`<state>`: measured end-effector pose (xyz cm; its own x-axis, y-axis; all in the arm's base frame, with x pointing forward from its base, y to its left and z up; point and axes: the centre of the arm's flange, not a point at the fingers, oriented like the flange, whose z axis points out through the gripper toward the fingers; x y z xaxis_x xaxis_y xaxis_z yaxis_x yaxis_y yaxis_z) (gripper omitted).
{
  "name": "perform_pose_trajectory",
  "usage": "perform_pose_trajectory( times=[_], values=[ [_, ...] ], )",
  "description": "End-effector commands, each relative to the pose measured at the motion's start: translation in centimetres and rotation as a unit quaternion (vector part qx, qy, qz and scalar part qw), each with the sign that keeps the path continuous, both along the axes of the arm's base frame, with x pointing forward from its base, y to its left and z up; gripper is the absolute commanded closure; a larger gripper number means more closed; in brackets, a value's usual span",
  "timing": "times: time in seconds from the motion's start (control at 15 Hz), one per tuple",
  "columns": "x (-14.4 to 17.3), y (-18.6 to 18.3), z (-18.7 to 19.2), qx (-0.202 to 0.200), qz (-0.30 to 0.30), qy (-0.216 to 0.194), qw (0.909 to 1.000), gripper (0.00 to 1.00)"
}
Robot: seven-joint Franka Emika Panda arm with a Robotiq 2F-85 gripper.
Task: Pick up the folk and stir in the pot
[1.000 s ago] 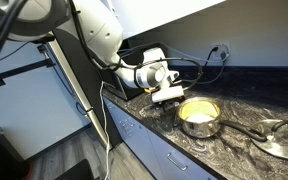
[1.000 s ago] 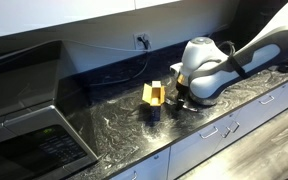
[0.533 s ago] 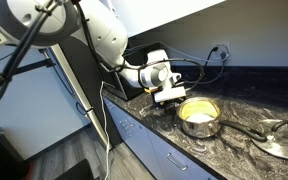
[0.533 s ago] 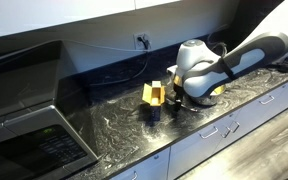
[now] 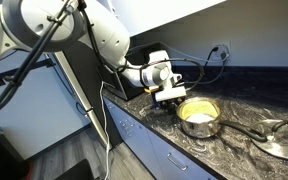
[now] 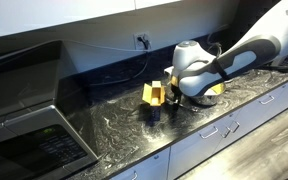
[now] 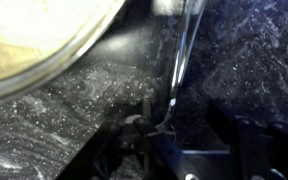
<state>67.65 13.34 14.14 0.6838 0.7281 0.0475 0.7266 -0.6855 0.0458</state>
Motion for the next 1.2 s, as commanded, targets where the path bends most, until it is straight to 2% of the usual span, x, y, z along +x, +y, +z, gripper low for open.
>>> perform_pose_trajectory(
  times=[0.0,0.27,0.47,0.73,1.13],
  values=[
    [0.8,0.4,0.1,-0.012,-0.01,0.004,0.9999,0.72],
    [0.0,1.2,1.2,-0.018,-0.021,0.001,0.9996,0.99],
    [-0.9,1.4,3.6,-0.029,-0.035,-0.014,0.9989,0.99],
    [-1.6,1.6,8.8,-0.052,-0.058,-0.044,0.9959,0.98],
    [-2.9,1.5,15.0,-0.059,-0.078,-0.092,0.991,0.98]
  ],
)
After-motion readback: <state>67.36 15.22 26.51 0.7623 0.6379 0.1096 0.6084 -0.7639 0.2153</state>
